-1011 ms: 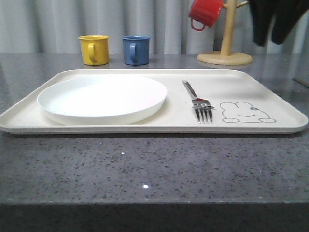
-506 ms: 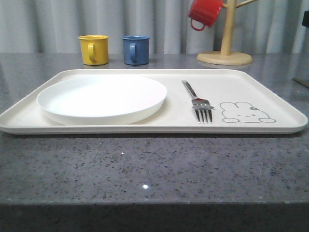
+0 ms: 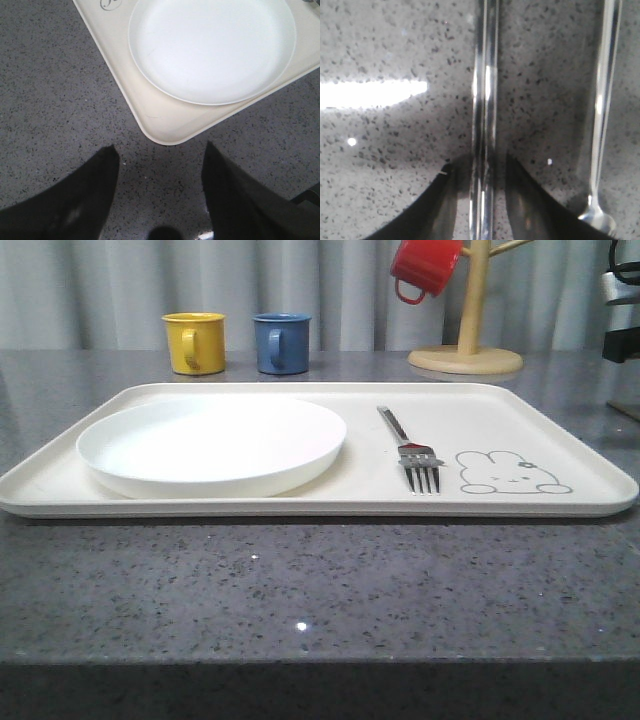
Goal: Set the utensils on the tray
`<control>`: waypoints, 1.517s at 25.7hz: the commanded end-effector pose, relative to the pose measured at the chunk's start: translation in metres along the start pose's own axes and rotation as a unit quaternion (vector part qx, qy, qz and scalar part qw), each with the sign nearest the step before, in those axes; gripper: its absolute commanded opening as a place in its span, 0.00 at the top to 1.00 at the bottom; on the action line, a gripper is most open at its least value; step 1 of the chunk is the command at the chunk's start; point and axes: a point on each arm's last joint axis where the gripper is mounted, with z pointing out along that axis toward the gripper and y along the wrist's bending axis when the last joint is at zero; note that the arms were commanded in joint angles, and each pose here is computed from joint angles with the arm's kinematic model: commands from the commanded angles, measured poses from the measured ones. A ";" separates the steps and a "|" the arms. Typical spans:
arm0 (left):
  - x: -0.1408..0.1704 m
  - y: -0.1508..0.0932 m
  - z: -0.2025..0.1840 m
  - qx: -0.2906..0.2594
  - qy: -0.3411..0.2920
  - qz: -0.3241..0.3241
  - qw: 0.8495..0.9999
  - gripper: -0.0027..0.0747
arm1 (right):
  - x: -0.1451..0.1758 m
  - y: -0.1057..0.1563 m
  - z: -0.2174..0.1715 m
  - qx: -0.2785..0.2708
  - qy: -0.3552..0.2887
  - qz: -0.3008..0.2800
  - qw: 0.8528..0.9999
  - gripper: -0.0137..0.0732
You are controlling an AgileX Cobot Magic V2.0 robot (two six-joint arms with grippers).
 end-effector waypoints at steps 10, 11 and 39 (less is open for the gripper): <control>-0.012 0.000 -0.007 0.001 -0.046 -0.004 0.999 0.49 | -0.003 -0.003 -0.013 -0.004 -0.030 0.000 1.000 0.70; -0.012 0.000 -0.007 0.001 -0.046 -0.004 0.999 0.49 | -0.004 -0.002 -0.014 -0.005 -0.031 0.001 1.000 0.75; -0.013 0.000 -0.007 0.001 -0.056 -0.004 0.998 0.49 | 0.020 0.138 -0.043 -0.156 -0.057 -0.010 0.986 0.82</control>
